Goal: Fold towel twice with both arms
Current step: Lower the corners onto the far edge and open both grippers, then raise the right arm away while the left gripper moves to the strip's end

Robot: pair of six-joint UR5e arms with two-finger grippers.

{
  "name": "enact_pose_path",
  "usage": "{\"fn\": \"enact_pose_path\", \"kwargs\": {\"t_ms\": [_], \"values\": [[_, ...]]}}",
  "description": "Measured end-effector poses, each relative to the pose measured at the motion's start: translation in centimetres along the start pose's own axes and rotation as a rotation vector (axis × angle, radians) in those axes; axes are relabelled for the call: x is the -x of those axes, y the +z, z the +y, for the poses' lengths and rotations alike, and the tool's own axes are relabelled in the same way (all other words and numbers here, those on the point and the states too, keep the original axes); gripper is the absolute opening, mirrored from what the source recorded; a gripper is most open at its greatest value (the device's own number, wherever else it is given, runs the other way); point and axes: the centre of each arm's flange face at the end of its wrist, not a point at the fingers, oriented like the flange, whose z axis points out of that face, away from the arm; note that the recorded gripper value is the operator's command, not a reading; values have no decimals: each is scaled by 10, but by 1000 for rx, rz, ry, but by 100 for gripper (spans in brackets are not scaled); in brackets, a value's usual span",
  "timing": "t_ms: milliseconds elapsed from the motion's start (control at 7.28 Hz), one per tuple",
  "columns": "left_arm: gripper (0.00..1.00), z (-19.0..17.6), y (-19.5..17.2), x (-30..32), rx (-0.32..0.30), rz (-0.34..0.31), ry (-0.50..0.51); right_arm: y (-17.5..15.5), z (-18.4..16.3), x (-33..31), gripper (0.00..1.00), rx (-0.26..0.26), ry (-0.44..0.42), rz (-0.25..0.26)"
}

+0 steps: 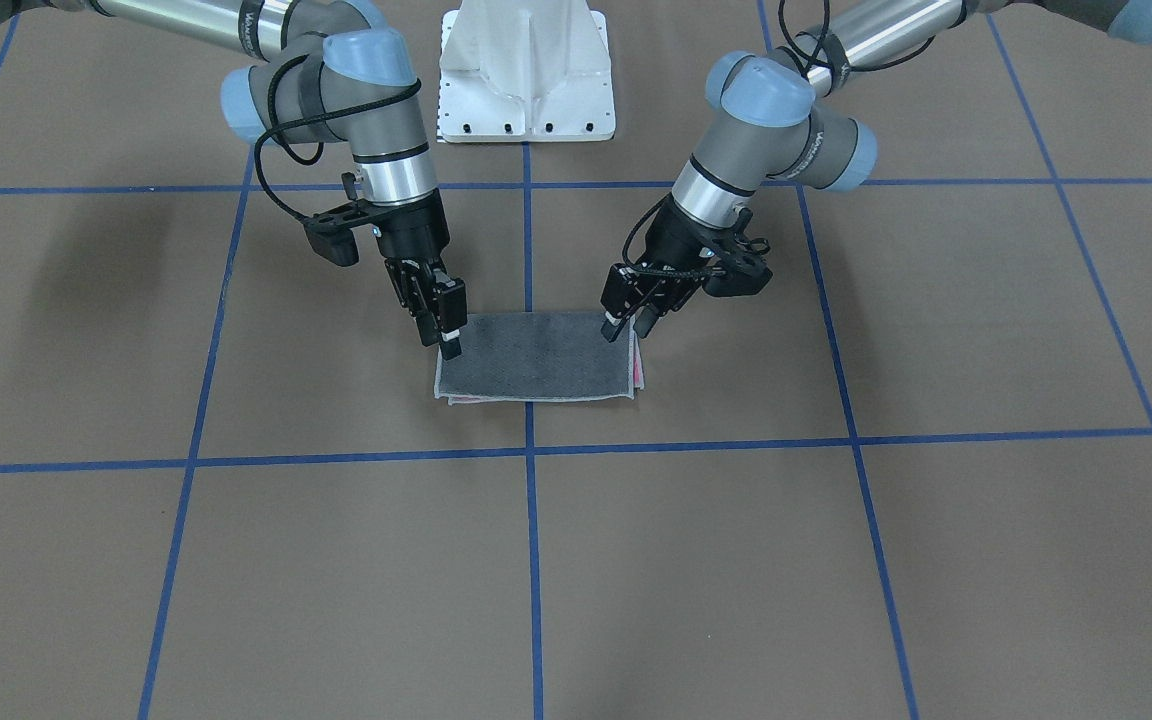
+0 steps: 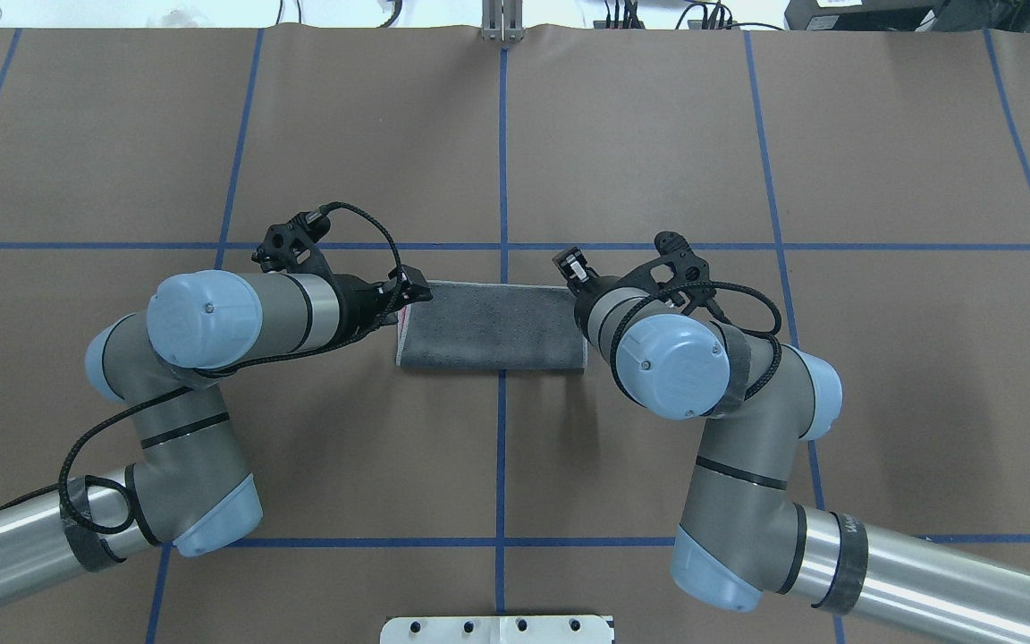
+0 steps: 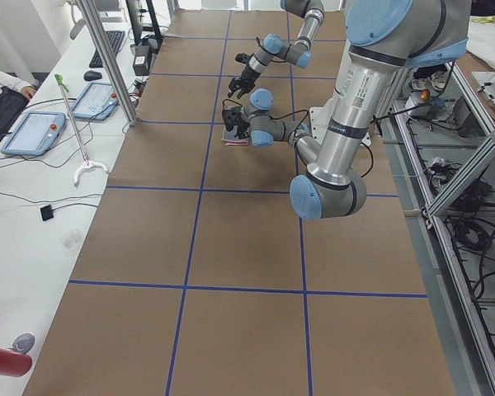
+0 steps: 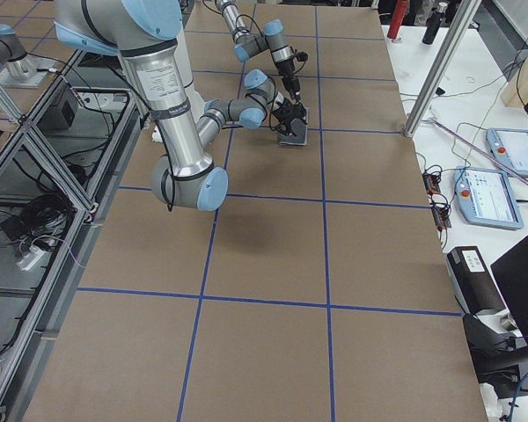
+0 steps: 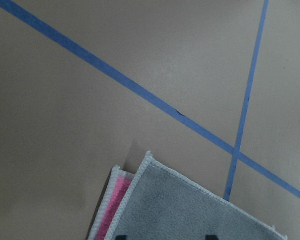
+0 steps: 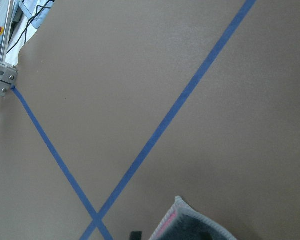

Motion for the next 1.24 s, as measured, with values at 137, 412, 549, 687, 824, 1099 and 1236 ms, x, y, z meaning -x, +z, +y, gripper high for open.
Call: {"fn": "enact_pose_path", "kwargs": {"t_ms": [137, 412, 549, 687, 824, 1099, 1236], "values": [[99, -5, -1, -1, -7, 2, -3, 0, -3, 5, 100, 8, -19, 4], [100, -4, -3, -1, 21, 0, 7, 2, -28, 15, 100, 45, -107, 41], [100, -2, -6, 2, 57, -6, 9, 3, -53, 23, 100, 66, -162, 75], [100, -2, -9, 6, 79, -12, 9, 3, -82, 32, 100, 86, -237, 120], [100, -2, -10, 14, 87, -22, 9, 1, -114, 41, 100, 109, -322, 160], [100, 1, -8, 27, 87, -40, 9, -6, -192, 51, 100, 158, -501, 236], [100, 9, -4, 29, 80, -41, 10, -12, -233, 52, 100, 186, -597, 265]]}}
